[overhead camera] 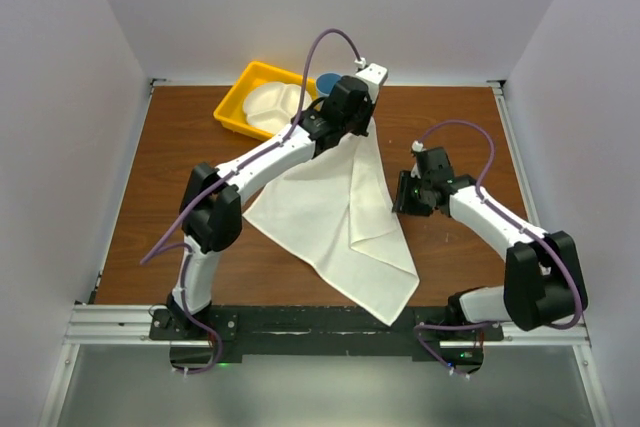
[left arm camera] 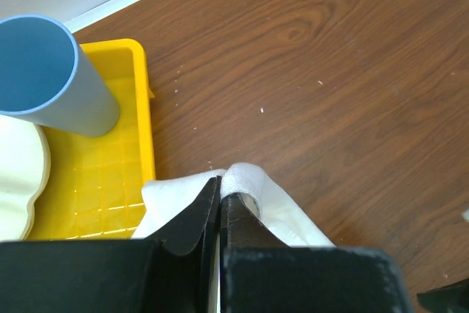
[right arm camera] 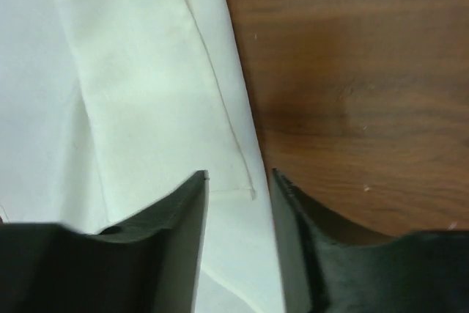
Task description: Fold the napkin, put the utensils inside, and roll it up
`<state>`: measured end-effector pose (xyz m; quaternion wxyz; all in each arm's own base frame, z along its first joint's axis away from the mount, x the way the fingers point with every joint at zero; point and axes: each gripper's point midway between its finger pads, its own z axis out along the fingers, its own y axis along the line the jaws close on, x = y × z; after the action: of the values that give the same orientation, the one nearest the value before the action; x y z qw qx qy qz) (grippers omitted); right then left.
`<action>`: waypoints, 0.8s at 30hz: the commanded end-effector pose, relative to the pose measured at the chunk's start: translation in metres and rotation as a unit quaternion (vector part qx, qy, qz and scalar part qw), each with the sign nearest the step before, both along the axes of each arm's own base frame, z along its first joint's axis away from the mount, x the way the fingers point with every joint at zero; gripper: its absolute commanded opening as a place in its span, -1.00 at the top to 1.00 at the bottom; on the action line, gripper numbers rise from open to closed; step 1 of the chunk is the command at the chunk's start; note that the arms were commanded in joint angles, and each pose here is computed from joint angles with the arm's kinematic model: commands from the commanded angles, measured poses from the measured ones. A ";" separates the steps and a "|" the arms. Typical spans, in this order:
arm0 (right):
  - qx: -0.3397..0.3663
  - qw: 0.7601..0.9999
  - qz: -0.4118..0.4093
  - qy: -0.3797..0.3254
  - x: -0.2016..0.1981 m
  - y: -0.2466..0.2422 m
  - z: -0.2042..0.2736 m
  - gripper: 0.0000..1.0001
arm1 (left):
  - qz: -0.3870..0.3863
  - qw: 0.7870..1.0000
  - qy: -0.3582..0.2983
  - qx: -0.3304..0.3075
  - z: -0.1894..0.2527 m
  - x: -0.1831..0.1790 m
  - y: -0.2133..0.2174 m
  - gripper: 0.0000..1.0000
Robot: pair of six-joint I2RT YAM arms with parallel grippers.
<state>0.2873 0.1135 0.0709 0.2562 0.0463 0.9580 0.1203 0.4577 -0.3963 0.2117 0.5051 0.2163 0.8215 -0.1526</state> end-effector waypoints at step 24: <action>-0.027 0.999 0.024 0.033 -0.008 0.022 -0.048 0.75 | -0.016 0.999 -0.017 -0.039 0.026 -0.003 -0.002 1.00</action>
<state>0.2741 0.1423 0.0185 0.2134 0.0175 0.9679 0.1314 0.4494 -0.3982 0.2041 0.4907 0.2253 0.8247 -0.1681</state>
